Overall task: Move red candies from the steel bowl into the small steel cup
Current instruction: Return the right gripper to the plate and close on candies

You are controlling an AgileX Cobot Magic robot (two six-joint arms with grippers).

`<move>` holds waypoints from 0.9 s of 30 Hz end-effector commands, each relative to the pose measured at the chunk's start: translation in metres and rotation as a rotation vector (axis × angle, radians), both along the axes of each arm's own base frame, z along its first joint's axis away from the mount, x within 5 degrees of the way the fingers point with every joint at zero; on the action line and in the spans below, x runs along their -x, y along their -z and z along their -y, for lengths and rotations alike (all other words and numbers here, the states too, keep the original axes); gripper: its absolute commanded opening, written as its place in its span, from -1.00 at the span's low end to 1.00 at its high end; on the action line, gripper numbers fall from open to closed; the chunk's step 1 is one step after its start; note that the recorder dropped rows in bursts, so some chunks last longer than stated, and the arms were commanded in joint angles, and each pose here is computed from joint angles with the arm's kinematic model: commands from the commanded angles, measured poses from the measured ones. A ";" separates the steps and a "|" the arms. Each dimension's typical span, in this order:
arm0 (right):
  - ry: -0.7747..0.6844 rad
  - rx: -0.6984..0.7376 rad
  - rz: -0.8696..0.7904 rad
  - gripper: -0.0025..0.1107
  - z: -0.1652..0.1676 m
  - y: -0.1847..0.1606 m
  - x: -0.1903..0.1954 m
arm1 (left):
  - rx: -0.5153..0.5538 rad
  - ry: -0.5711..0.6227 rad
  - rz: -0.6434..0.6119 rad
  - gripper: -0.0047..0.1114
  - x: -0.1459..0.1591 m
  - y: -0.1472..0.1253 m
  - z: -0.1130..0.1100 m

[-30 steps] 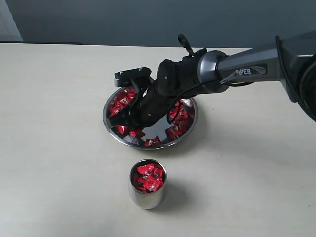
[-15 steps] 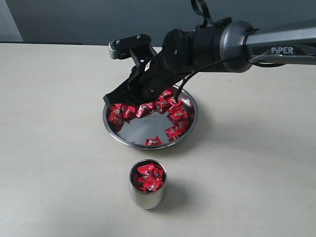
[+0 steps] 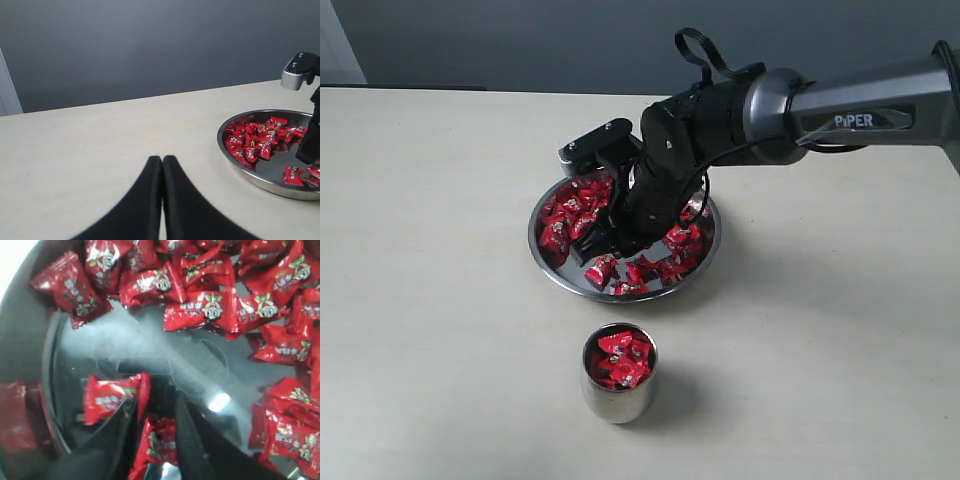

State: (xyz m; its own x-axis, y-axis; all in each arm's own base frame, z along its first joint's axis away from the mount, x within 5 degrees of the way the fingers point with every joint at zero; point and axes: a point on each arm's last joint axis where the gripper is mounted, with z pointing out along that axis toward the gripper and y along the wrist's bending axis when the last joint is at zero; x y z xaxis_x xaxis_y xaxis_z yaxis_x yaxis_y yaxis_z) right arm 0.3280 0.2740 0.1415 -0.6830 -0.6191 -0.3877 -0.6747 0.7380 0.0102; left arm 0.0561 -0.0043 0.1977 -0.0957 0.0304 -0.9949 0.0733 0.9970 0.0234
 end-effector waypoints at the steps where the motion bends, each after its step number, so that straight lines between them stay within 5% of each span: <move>1: -0.018 0.063 0.003 -0.17 0.006 0.000 -0.001 | 0.002 -0.001 0.006 -0.89 0.000 0.001 0.000; 20: -0.021 0.100 -0.040 -0.24 0.006 0.022 -0.001 | 0.002 -0.001 0.005 -0.89 0.000 0.001 0.000; 24: -0.004 0.092 -0.043 -0.94 0.005 0.022 -0.001 | 0.002 -0.001 0.005 -0.89 0.000 0.001 0.000; 27: 0.024 0.065 -0.026 -0.97 0.005 0.008 -0.001 | 0.002 -0.001 0.005 -0.89 0.000 0.001 0.000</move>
